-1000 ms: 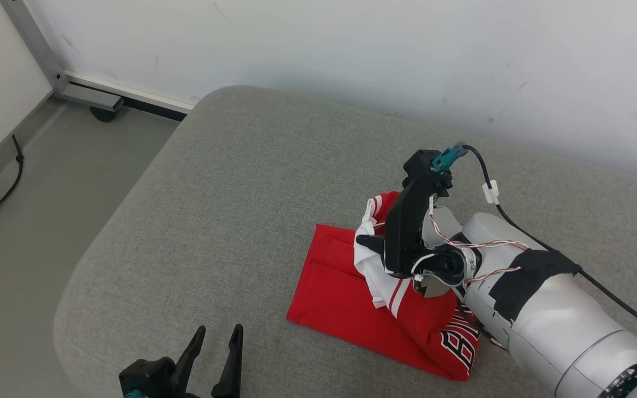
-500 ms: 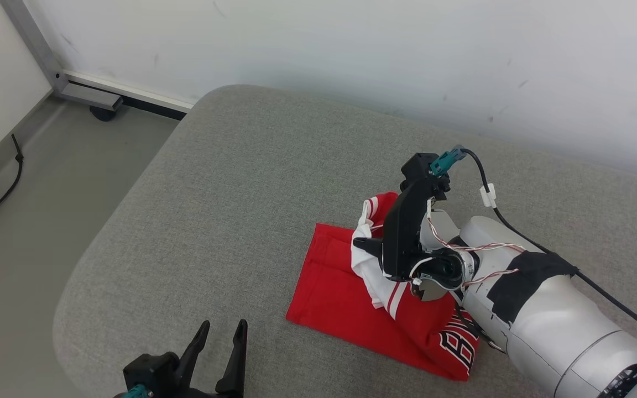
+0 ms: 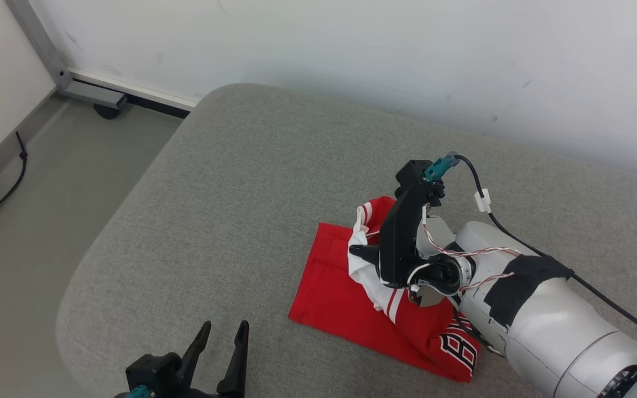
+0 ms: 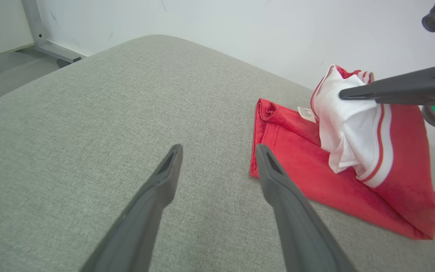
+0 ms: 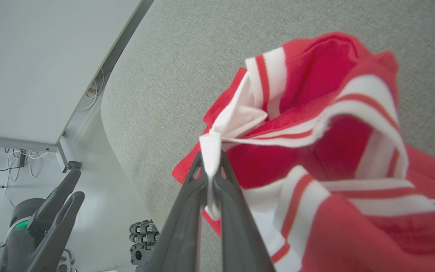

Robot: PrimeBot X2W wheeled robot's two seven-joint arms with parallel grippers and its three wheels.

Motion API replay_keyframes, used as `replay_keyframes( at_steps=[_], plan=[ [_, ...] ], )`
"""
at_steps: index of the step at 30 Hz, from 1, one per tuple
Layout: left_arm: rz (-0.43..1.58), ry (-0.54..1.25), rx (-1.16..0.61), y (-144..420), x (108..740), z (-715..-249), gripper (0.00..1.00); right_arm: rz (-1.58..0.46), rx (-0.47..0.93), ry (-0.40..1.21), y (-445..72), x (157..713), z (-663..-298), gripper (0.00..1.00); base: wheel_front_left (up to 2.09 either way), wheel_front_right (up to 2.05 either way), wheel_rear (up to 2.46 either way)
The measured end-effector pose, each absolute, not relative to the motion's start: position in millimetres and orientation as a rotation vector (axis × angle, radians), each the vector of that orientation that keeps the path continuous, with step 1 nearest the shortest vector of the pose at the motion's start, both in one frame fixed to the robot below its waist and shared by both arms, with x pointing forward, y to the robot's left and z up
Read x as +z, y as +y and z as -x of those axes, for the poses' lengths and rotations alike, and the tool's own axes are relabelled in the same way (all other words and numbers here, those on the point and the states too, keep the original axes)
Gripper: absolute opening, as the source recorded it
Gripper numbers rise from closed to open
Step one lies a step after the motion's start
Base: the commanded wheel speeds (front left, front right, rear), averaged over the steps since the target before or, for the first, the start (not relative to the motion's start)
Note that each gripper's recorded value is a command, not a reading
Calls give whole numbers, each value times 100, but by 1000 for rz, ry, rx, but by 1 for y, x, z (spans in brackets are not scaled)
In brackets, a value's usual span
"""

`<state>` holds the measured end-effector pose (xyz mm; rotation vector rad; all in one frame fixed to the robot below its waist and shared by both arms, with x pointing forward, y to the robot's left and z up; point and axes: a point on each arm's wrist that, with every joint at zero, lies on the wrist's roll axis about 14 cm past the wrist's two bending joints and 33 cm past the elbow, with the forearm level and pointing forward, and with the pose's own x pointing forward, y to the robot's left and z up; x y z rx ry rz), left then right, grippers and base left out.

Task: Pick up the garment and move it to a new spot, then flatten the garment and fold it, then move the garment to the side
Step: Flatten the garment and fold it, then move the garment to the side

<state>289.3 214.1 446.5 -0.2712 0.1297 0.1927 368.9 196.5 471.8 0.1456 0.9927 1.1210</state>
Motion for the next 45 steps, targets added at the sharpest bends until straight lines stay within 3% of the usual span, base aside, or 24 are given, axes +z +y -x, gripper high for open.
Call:
replay_keyframes(
  at_steps=[1,2,3,14,20,25,35,45],
  plan=[
    [271,130,194,214,446,-289,100,-145,1121,994,197,471,-369,12,0,0,0],
    [271,130,195,215,446,-289,100,-143,1121,994,197,471,-369,40,0,0,0],
    [271,130,196,215,446,-289,100,-145,1120,987,197,472,-370,100,0,0,0],
    [262,117,171,213,449,-287,100,-227,1078,854,193,508,-396,100,0,0,0],
    [251,108,136,209,451,-286,100,-285,995,735,161,525,-425,100,0,0,0],
    [246,140,128,208,440,-280,100,-224,934,707,128,501,-427,100,0,0,0],
    [248,133,33,182,447,-302,100,-285,782,717,65,458,-430,100,0,0,0],
    [251,120,15,175,452,-312,100,-334,741,779,55,433,-420,100,0,0,0]
  ],
)
